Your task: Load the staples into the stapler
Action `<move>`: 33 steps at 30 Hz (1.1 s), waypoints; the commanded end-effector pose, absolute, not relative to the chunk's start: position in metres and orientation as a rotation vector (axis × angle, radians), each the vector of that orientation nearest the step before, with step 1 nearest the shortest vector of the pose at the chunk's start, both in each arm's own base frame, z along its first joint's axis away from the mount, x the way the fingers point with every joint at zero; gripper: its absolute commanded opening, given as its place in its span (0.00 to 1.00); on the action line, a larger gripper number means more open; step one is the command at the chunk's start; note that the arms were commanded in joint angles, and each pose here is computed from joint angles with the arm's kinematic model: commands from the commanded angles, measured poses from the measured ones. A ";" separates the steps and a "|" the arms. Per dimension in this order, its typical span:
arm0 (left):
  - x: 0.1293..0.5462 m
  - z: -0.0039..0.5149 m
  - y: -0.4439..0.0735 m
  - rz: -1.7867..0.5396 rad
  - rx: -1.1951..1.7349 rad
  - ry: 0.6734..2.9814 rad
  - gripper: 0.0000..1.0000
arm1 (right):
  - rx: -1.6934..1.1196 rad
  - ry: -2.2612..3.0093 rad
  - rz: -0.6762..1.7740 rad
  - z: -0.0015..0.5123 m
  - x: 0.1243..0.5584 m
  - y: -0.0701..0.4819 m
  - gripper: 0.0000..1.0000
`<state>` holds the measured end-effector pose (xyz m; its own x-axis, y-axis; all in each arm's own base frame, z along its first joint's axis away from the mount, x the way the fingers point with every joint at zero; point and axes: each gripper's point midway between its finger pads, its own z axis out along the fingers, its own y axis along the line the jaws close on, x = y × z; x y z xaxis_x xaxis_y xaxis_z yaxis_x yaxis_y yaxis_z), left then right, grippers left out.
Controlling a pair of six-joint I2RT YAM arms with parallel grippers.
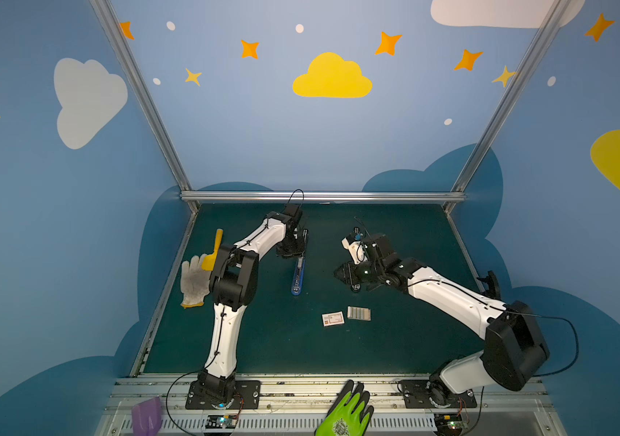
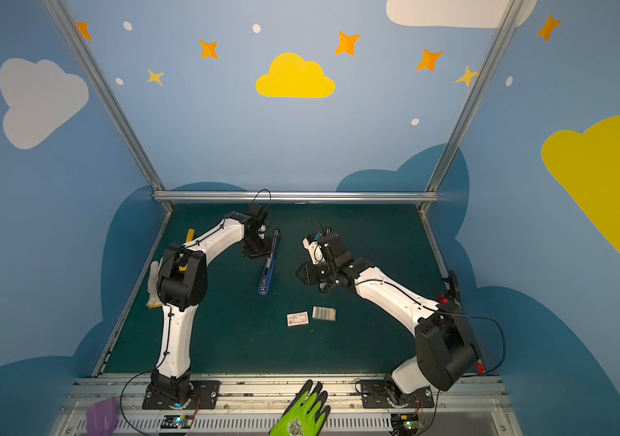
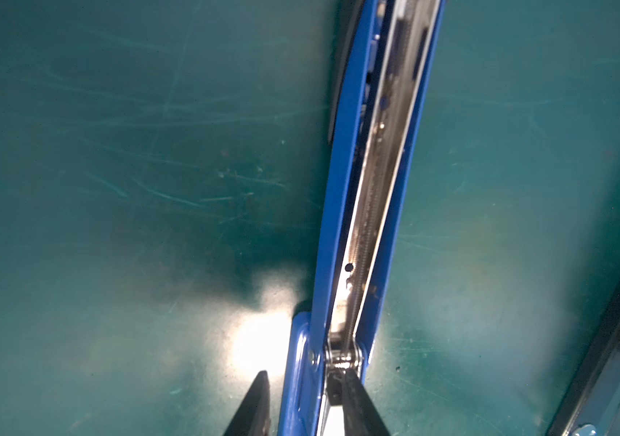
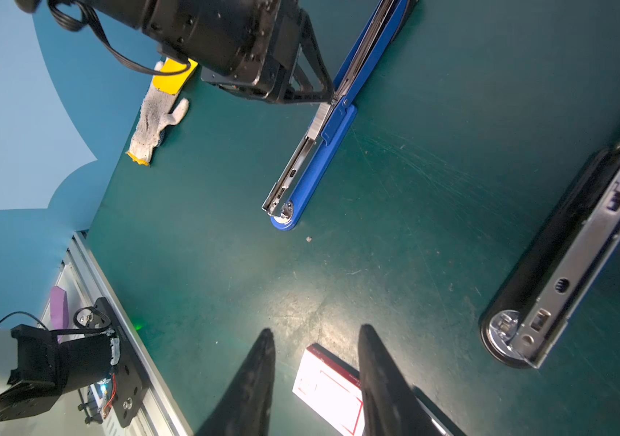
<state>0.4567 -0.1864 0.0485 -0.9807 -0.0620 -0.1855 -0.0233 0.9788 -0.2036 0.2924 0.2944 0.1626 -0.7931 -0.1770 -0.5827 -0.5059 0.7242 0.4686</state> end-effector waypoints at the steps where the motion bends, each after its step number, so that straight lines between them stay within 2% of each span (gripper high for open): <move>1: 0.450 0.048 -0.184 -0.267 -0.050 2.950 0.31 | -0.500 2.394 0.860 0.170 0.292 0.289 0.38; 18: 0.430 0.045 -0.181 -0.228 -0.046 2.960 0.31 | -0.477 2.395 0.858 0.166 0.287 0.282 0.38; 33: 0.402 0.029 -0.168 -0.100 -0.067 3.018 0.29 | -0.460 2.385 0.863 0.167 0.287 0.276 0.38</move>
